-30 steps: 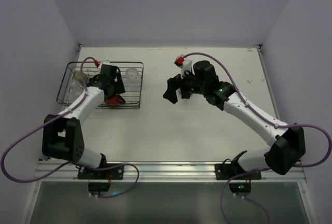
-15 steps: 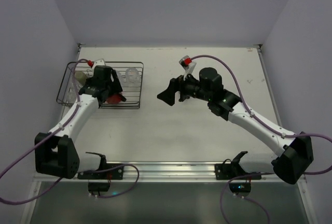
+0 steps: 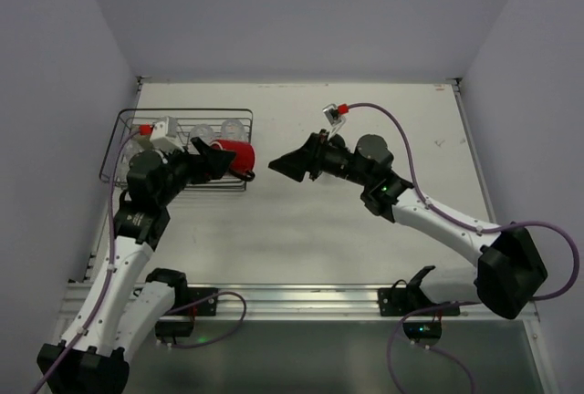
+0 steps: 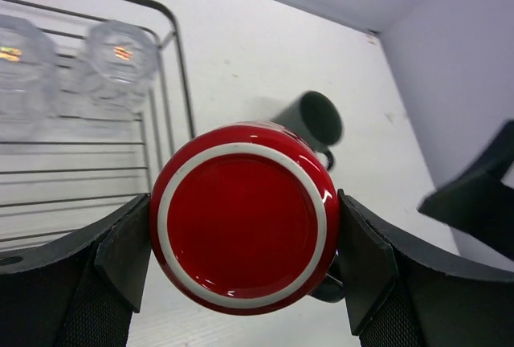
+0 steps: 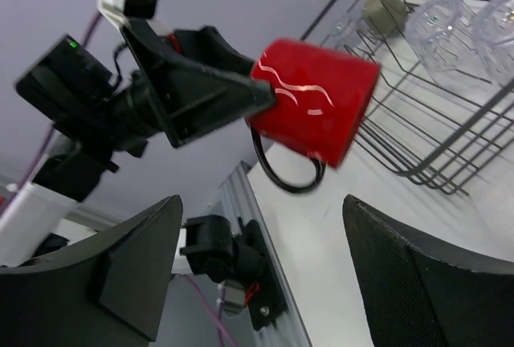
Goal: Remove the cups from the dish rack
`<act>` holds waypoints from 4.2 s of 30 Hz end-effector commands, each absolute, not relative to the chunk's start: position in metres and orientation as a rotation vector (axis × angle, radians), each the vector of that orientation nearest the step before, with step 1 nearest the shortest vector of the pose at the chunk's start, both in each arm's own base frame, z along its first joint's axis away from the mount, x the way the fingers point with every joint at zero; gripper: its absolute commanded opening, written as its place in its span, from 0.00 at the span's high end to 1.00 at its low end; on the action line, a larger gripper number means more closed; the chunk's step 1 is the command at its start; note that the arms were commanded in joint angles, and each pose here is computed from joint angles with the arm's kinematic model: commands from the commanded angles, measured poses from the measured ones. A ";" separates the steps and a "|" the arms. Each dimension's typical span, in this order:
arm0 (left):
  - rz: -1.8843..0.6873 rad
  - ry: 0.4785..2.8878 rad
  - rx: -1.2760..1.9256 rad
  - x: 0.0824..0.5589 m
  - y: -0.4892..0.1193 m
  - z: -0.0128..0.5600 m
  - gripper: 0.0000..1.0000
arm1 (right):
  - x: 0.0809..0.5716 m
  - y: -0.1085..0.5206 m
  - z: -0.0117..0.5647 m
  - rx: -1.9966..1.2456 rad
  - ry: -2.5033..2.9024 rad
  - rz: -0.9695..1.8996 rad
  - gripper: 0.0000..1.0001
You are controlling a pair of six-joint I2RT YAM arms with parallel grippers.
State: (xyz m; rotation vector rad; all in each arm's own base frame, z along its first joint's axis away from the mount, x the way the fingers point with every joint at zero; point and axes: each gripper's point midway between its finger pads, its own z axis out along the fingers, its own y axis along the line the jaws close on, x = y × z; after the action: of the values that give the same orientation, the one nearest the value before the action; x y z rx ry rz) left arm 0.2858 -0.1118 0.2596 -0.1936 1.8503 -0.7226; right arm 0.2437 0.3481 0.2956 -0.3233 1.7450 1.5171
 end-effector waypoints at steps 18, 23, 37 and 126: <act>-1.347 1.476 0.110 0.212 -0.176 0.330 0.75 | 0.224 0.364 0.333 -0.309 1.526 1.873 0.33; -1.353 1.473 0.113 0.214 -0.177 0.329 0.74 | 0.216 0.371 0.338 -0.352 1.495 1.993 0.38; -1.250 1.534 0.148 0.227 -0.175 0.319 0.08 | 0.218 0.359 0.363 -0.273 1.331 2.098 1.00; 0.142 2.138 -0.416 0.436 -0.022 0.170 0.05 | 0.299 0.179 0.240 -0.108 1.867 0.873 0.28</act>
State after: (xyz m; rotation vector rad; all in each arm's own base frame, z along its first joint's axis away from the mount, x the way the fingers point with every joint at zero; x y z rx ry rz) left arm 0.4189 -0.0376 0.1603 -0.3808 2.2012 0.0602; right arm 0.3008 0.1686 0.2073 -0.0593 1.9932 0.7918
